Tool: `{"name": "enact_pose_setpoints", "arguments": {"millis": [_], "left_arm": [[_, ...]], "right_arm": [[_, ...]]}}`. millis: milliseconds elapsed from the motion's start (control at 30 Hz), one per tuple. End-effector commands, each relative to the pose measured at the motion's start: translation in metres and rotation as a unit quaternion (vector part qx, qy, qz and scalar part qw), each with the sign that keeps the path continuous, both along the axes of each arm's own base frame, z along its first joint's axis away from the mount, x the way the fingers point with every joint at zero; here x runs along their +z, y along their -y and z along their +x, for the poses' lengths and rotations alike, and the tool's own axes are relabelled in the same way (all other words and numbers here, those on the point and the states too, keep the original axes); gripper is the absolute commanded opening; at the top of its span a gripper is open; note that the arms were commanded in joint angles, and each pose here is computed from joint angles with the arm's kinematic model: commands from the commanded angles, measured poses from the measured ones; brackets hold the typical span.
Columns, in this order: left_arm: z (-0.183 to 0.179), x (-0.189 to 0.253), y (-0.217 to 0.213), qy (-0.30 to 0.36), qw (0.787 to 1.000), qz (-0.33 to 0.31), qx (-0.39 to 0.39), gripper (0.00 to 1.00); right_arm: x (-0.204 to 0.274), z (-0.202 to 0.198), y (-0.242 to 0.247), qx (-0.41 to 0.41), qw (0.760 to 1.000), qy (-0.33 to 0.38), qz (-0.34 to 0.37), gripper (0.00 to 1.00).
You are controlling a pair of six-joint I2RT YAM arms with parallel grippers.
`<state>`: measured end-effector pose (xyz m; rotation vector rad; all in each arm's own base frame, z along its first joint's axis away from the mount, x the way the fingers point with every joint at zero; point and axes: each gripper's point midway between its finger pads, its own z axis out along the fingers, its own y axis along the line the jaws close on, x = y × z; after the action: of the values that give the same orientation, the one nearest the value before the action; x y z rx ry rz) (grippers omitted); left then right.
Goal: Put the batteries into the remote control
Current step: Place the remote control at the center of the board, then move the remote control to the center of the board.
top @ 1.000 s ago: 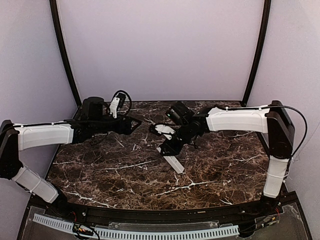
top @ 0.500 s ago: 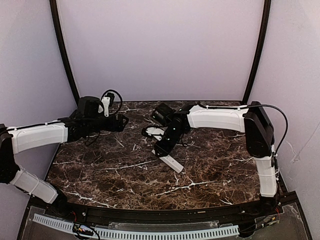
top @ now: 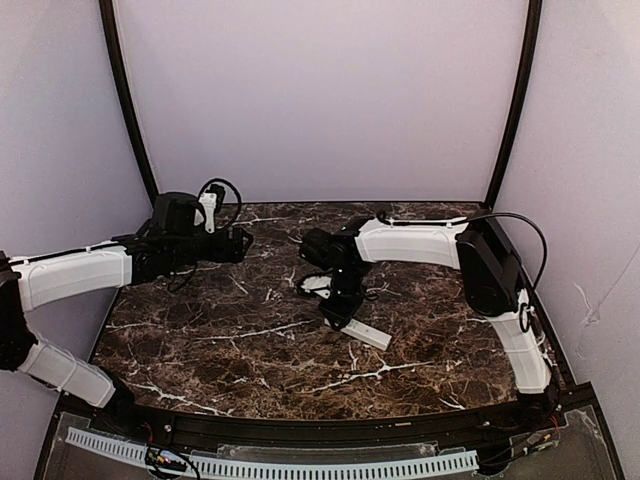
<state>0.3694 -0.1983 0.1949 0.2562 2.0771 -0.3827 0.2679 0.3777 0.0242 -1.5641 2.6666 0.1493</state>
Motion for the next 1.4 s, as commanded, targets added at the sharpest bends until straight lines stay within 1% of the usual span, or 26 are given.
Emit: {"name": "enact_pose_setpoints", "arguments": {"millis": [0,33,100,133,167,200,233,267,400,533,600,733,900,1133,1267,1367], "left_arm": [[-0.003,0.005,-0.007,0.006,1.000,-0.003,0.008,0.92],[-0.003,0.005,-0.006,0.007,1.000,-0.004,0.007,0.92],[-0.003,0.005,-0.006,0.007,1.000,-0.005,0.006,0.92],[-0.003,0.004,-0.006,0.007,1.000,-0.005,0.006,0.92],[-0.003,0.004,-0.006,0.007,1.000,-0.005,0.005,0.92],[-0.003,0.003,-0.005,0.006,1.000,-0.005,0.005,0.92],[-0.003,0.003,-0.005,0.006,1.000,-0.005,0.004,0.92],[-0.003,0.002,-0.005,0.005,1.000,-0.005,0.003,0.92],[-0.003,0.003,-0.001,0.004,1.000,-0.009,-0.006,0.92],[-0.002,0.003,0.003,0.001,1.000,-0.014,-0.011,0.92],[-0.002,0.003,0.004,-0.001,1.000,-0.015,-0.013,0.92],[-0.002,0.001,0.006,-0.004,1.000,-0.016,-0.018,0.92],[-0.001,-0.003,0.010,-0.014,0.999,-0.016,-0.026,0.92],[0.002,-0.003,0.013,-0.017,0.999,-0.012,-0.029,0.93],[0.003,-0.006,0.014,-0.021,0.999,-0.011,-0.028,0.95],[0.002,-0.007,0.019,-0.027,0.999,-0.016,-0.042,0.96]], "right_arm": [[-0.025,-0.007,0.006,0.006,0.999,-0.025,-0.025,0.01],[-0.025,-0.006,0.006,0.006,0.999,-0.024,-0.023,0.05],[-0.024,-0.007,0.004,0.006,0.999,-0.026,-0.018,0.20],[-0.023,-0.007,0.002,0.007,0.999,-0.028,-0.015,0.28],[-0.022,-0.006,0.002,0.006,1.000,-0.029,-0.012,0.39],[-0.020,-0.005,0.000,0.004,1.000,-0.030,-0.006,0.52],[-0.016,-0.005,-0.002,0.002,0.999,-0.033,0.004,0.61],[-0.011,-0.004,-0.005,-0.001,0.999,-0.034,0.017,0.66],[0.020,0.007,-0.009,-0.024,0.996,-0.032,0.086,0.72],[0.045,0.020,0.001,-0.051,0.988,-0.022,0.142,0.75],[0.057,0.029,0.015,-0.070,0.984,-0.007,0.161,0.77],[0.068,0.042,0.050,-0.104,0.980,0.036,0.169,0.81],[0.042,0.051,0.101,-0.149,0.981,0.071,0.105,0.82],[0.007,0.036,0.137,-0.163,0.983,0.079,0.023,0.82],[-0.006,0.021,0.147,-0.149,0.986,0.076,-0.018,0.83],[-0.014,0.002,0.139,-0.128,0.990,0.055,-0.017,0.84]]}}
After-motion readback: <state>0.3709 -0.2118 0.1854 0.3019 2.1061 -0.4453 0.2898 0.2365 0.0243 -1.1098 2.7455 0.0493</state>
